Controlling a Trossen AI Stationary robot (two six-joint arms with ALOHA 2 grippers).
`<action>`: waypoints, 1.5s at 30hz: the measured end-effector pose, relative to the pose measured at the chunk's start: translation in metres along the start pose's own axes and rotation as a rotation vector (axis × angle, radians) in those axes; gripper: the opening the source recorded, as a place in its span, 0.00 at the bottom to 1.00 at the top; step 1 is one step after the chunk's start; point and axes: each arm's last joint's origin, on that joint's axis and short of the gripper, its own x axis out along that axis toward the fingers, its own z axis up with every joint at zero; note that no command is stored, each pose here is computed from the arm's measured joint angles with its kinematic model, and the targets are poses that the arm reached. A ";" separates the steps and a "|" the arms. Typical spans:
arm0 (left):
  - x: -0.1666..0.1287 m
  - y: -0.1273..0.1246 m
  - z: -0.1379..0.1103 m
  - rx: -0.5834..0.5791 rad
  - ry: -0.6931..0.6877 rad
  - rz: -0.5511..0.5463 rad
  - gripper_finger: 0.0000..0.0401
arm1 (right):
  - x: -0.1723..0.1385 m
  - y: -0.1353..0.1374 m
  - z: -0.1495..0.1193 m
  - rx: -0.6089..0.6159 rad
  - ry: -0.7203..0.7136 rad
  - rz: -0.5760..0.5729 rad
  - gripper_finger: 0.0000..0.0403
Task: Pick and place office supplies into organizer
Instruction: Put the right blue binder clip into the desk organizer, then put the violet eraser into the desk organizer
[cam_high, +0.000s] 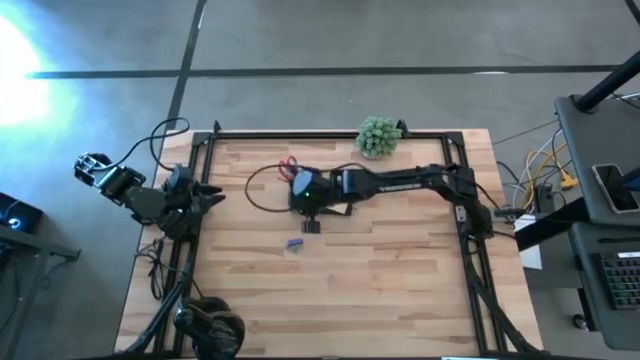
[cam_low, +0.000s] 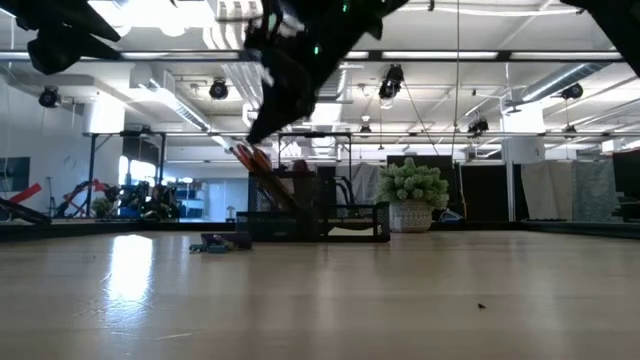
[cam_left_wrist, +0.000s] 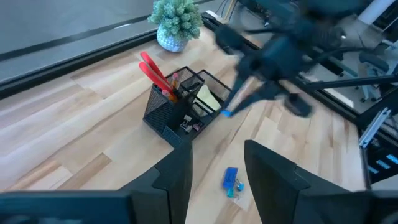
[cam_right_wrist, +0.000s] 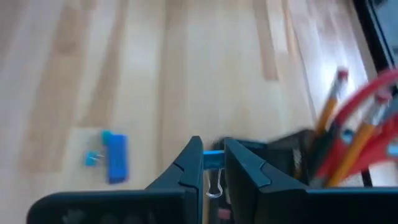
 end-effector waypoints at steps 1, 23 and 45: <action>0.000 0.000 0.000 0.010 -0.002 0.002 0.32 | 0.005 -0.006 -0.004 0.014 0.020 -0.010 0.08; 0.001 0.002 -0.002 0.088 -0.005 0.042 0.32 | 0.057 -0.039 -0.038 0.200 0.154 -0.029 0.24; 0.023 -0.004 -0.024 0.210 0.083 0.108 0.32 | -0.004 -0.004 -0.023 0.132 0.224 0.223 0.44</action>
